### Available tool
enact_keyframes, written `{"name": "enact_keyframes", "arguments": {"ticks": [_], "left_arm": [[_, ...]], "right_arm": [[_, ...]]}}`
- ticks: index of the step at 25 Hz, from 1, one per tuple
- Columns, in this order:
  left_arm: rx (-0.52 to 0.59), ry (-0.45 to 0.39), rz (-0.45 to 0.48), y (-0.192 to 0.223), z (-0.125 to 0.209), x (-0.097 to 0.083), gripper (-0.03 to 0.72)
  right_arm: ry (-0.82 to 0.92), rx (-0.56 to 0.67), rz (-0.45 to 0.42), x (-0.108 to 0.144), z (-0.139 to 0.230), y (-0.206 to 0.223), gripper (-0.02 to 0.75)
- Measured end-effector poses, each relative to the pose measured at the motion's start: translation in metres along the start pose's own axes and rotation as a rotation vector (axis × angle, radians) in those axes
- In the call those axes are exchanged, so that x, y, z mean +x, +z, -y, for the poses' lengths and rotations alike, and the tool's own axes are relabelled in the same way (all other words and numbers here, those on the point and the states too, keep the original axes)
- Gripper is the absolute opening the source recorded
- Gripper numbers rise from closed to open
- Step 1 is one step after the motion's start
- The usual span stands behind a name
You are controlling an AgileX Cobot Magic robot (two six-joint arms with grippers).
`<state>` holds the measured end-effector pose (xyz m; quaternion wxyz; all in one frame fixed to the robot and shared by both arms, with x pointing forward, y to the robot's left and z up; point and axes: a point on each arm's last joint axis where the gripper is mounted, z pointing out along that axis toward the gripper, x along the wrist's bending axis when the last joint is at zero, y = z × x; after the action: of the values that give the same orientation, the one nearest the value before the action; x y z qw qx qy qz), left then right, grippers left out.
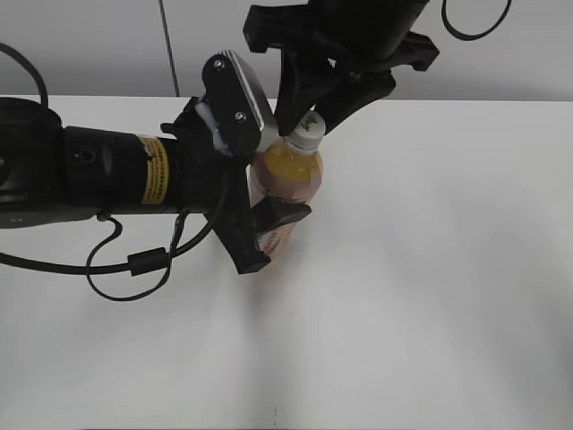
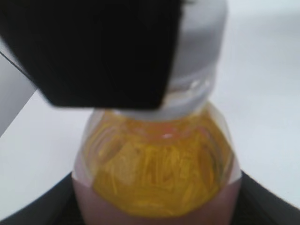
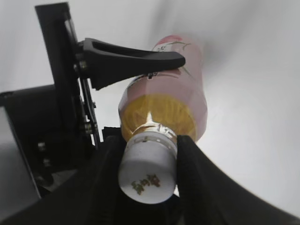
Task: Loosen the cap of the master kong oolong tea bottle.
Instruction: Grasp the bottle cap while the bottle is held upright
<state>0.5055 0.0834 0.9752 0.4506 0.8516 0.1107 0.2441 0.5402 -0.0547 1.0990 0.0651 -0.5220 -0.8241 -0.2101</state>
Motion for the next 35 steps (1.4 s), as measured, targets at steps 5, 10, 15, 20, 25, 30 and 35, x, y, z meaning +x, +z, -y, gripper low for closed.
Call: {"name": "enact_keyframes", "arguments": {"ticks": [5,10,15,20,25,30,35], "left_arm": [[0.001,0.003,0.001,0.0003,0.0003,-0.0001,0.446],[0.002,0.001,0.006,0.0017,0.0016,-0.0007,0.446],[0.001,-0.002,0.006,0.0021,0.0019,-0.0008,0.446],[0.000,-0.012,0.004,0.0021,0.0019,-0.0004,0.446],[0.000,-0.020,0.001,0.0020,0.0020,0.0001,0.446],[0.000,-0.030,-0.003,0.0019,0.0022,0.0006,0.446],[0.003,-0.032,-0.005,0.0018,0.0025,0.0010,0.446]], "right_arm": [[-0.409,0.001,0.014,-0.0009,-0.0001,0.0001,0.284],[-0.758,0.005,0.020,-0.0015,-0.0002,0.0001,0.284],[-1.037,0.009,0.024,-0.0019,-0.0002,0.0001,0.284],[-1.338,0.015,0.030,-0.0024,-0.0005,0.0001,0.283],[-1.729,0.021,0.028,-0.0024,-0.0005,0.0001,0.282],[-2.105,0.021,0.020,-0.0017,-0.0003,-0.0003,0.281],[-2.420,0.027,0.013,-0.0018,0.0002,0.0002,0.281]]}}
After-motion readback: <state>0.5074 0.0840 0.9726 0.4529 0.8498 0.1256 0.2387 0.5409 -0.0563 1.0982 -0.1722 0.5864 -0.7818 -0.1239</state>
